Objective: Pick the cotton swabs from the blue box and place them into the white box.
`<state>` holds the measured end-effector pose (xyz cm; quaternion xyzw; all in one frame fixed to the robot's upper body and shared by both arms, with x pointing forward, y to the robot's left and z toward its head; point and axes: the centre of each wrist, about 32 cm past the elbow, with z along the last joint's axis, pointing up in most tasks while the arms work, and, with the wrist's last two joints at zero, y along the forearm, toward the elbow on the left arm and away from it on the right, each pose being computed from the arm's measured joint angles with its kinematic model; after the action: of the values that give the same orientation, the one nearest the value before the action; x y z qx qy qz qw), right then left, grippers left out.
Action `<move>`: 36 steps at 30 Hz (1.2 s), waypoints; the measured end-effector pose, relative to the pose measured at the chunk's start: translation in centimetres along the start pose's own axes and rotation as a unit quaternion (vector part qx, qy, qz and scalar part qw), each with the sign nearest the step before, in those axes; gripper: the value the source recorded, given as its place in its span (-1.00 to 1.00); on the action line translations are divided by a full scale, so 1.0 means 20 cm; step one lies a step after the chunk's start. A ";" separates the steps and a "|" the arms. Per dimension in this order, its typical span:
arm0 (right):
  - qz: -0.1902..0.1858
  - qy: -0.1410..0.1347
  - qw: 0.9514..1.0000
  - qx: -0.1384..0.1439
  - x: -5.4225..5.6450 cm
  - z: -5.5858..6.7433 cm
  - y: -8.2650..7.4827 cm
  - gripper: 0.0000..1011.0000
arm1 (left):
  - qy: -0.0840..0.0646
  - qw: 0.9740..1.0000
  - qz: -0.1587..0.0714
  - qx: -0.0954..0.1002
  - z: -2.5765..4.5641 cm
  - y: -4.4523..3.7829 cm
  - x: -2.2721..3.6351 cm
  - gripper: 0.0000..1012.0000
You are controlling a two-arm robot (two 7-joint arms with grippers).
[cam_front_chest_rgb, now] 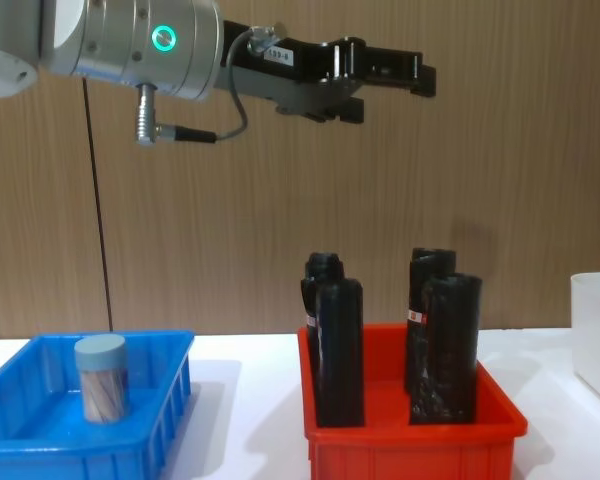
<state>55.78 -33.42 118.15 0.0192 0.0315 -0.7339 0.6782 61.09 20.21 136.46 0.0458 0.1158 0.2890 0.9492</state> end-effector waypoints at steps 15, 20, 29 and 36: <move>0.007 -0.005 1.000 0.002 -0.02 0.00 -0.02 0.98 | -0.006 1.000 0.013 -0.001 -0.036 0.004 -0.003 0.98; 0.027 -0.014 1.000 0.006 -0.06 -0.01 -0.07 0.98 | -0.023 0.999 0.041 -0.005 -0.110 0.010 -0.014 0.98; 0.069 -0.031 0.997 0.013 -0.14 -0.02 -0.18 0.98 | -0.062 0.993 0.101 -0.017 -0.280 0.032 -0.050 0.98; 0.107 -0.042 0.993 0.020 -0.22 -0.02 -0.29 0.98 | -0.091 0.985 0.141 -0.027 -0.404 0.052 -0.085 0.98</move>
<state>50.37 -28.49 118.15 0.0048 -0.0138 -0.6577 0.7531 57.17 20.28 129.11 0.0620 0.0138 0.4177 0.9064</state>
